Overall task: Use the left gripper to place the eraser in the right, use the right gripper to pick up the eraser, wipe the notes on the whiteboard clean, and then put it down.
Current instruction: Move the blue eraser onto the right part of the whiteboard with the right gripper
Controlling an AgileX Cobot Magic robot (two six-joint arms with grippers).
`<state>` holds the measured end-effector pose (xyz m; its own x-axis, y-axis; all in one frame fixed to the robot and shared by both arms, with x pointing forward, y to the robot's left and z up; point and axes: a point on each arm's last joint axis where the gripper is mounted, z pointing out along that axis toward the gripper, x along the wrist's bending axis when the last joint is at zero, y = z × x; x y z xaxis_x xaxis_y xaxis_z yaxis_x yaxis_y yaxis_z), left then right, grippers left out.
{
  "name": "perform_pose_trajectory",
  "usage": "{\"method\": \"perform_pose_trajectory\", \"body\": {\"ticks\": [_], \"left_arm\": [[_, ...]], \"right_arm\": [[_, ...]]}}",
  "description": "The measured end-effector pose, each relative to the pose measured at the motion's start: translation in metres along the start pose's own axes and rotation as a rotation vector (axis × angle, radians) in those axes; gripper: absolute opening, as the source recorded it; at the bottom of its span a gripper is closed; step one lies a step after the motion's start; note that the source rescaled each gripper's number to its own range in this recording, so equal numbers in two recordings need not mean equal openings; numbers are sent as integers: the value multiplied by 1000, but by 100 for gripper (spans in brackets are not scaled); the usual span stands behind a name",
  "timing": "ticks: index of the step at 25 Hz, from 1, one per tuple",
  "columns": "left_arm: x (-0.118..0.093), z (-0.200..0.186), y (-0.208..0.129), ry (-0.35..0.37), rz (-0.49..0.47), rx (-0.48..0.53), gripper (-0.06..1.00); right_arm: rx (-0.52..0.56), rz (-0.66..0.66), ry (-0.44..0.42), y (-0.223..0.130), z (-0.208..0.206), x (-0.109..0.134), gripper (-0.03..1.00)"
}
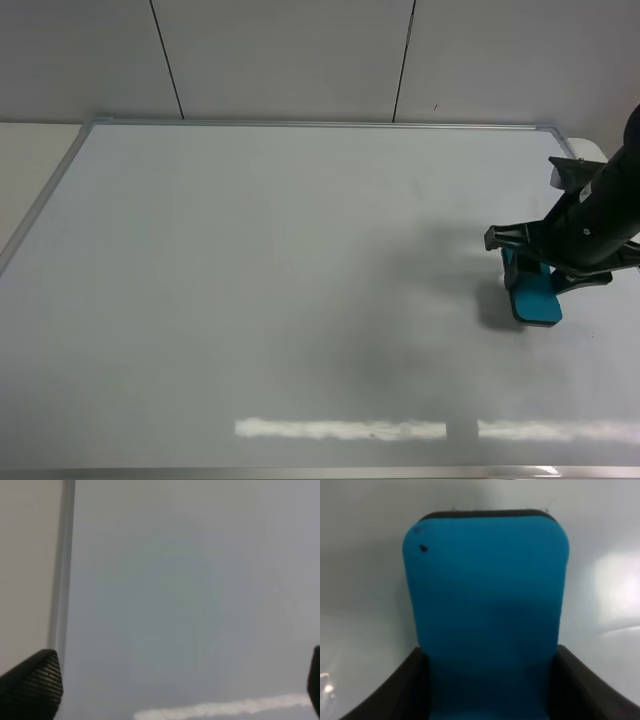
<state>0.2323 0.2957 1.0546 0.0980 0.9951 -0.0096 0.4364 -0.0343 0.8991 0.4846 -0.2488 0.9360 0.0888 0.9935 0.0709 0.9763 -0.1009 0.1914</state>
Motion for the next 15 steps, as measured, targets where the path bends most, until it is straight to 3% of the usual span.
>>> {"method": "perform_pose_trajectory", "body": {"ticks": [7, 15], "left_arm": [[0, 0, 0, 0, 0, 0, 100], [0, 0, 0, 0, 0, 0, 100]], "right_arm": [[-7, -99, 11, -12, 4, 22, 6], [42, -102, 1, -14, 16, 25, 6]]}}
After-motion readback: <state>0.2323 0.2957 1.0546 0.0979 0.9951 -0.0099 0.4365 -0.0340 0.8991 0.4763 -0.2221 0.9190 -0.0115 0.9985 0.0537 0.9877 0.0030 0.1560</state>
